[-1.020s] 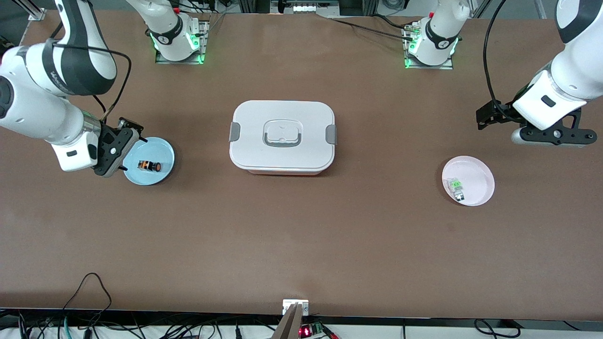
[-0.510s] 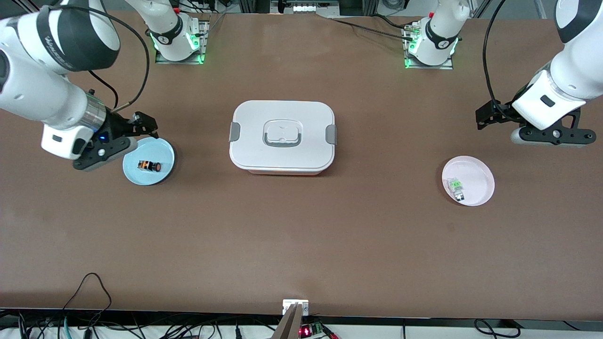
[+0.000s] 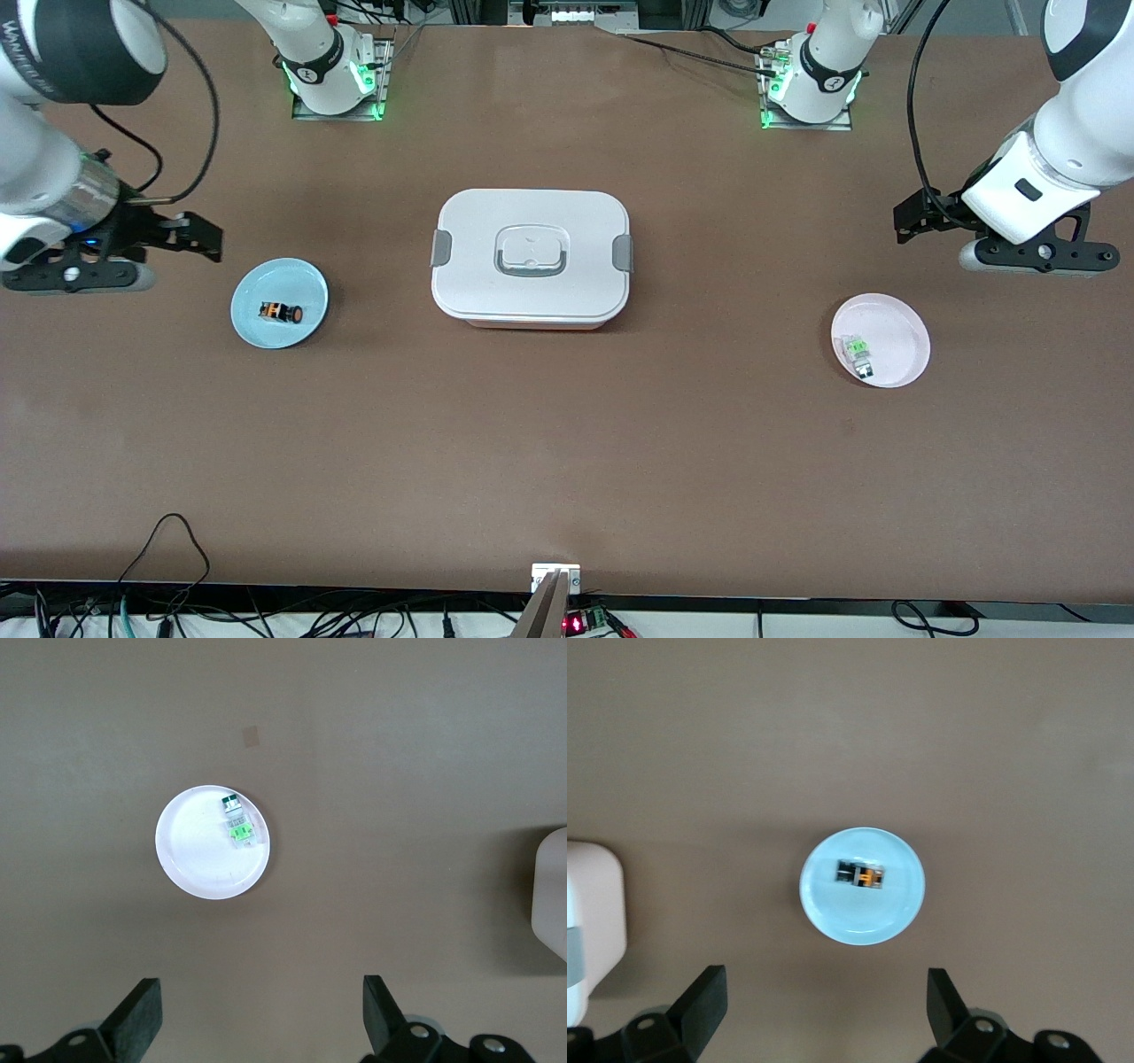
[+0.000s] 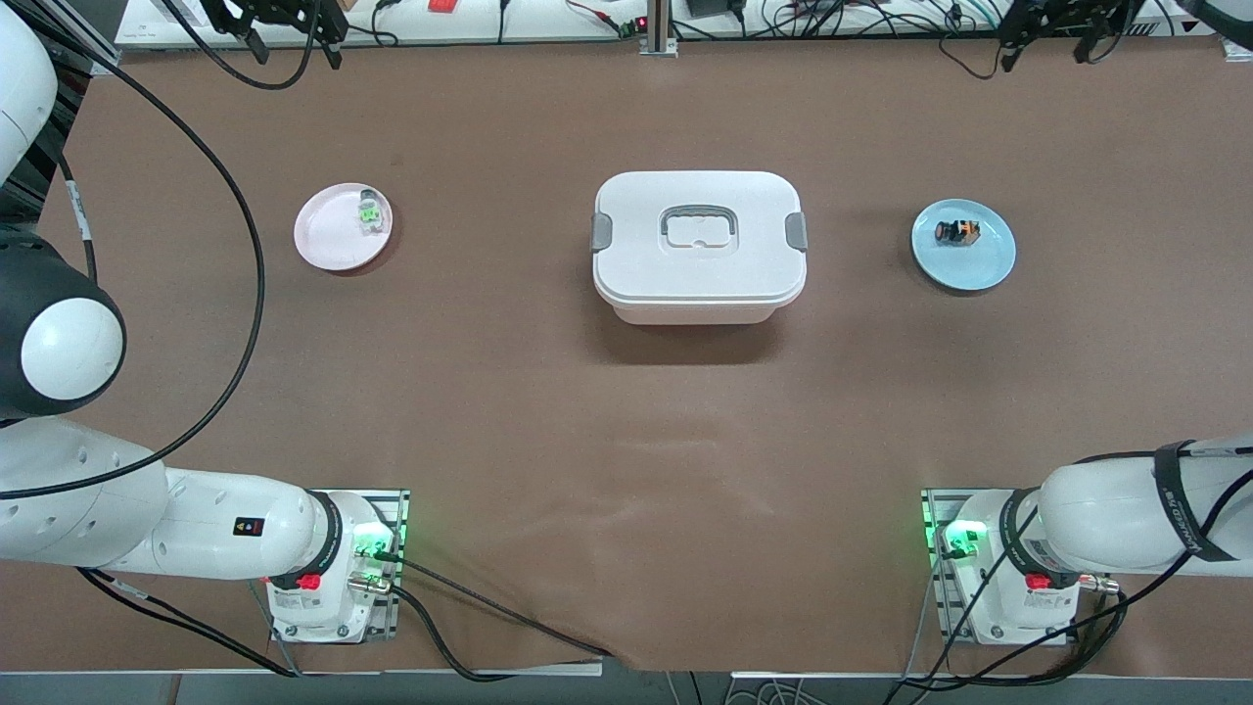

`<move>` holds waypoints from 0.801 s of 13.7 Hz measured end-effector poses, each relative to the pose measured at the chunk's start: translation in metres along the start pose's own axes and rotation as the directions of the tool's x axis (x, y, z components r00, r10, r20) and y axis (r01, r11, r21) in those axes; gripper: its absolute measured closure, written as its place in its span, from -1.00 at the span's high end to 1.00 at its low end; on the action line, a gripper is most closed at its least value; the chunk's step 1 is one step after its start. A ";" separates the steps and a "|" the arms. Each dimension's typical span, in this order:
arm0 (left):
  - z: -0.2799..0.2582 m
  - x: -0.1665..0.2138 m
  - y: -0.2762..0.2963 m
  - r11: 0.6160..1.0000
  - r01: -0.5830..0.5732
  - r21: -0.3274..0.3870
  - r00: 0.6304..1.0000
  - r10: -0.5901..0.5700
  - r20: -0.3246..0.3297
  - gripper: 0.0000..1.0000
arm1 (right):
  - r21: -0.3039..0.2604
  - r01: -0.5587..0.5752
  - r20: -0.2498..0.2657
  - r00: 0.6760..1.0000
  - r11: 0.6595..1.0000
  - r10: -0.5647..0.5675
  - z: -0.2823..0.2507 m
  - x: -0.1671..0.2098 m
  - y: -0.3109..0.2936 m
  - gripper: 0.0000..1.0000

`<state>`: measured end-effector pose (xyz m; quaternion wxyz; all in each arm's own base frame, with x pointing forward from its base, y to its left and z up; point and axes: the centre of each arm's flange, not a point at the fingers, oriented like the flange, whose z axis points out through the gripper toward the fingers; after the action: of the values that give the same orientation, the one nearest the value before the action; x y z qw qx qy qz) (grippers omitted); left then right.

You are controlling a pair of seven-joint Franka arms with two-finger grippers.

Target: Transfer orange switch to right arm and place

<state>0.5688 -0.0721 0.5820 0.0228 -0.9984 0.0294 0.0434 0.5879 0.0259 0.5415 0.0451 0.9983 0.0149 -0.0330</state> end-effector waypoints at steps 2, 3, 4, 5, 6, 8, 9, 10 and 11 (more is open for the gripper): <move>0.000 0.000 0.001 1.000 -0.001 0.000 1.000 0.001 0.001 1.00 | -0.009 -0.044 0.002 0.999 0.999 0.044 0.002 0.001 0.026 1.00; 0.000 0.000 0.001 1.000 -0.001 0.000 1.000 0.001 0.002 1.00 | -0.011 -0.060 0.003 0.998 0.998 0.060 0.003 0.000 0.035 1.00; 0.000 0.000 0.001 1.000 -0.002 0.000 1.000 0.002 0.003 1.00 | -0.013 -0.071 0.005 0.997 0.997 0.071 0.004 0.000 0.041 1.00; 0.000 0.000 0.001 1.000 -0.002 0.000 1.000 0.002 0.003 1.00 | -0.014 -0.077 0.006 0.997 0.997 0.077 0.005 0.000 0.044 1.00; 0.000 0.000 0.001 1.000 -0.002 0.000 1.000 0.002 0.004 1.00 | -0.015 -0.081 0.007 0.997 0.997 0.081 0.005 0.000 0.047 1.00; 0.000 -0.001 0.001 1.000 -0.002 0.000 1.000 0.002 0.004 1.00 | -0.013 -0.078 0.008 0.997 0.997 0.078 0.006 0.000 0.054 1.00; 0.000 -0.001 0.001 1.000 -0.002 0.000 1.000 0.002 0.004 1.00 | -0.006 -0.073 0.008 0.997 0.997 0.073 0.006 -0.001 0.058 1.00; 0.000 -0.001 0.001 1.000 -0.002 0.000 1.000 0.002 0.004 1.00 | 0.003 -0.071 0.007 0.997 0.997 0.071 0.005 -0.001 0.060 1.00; 0.000 -0.001 0.001 1.000 -0.003 0.000 1.000 0.003 0.004 1.00 | 0.008 -0.071 0.004 0.997 0.997 0.071 0.004 -0.002 0.060 1.00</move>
<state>0.5681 -0.0735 0.5818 0.0230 -0.9982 0.0307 0.0455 0.5877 -0.0343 0.5434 0.0422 0.9983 -0.0207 -0.0332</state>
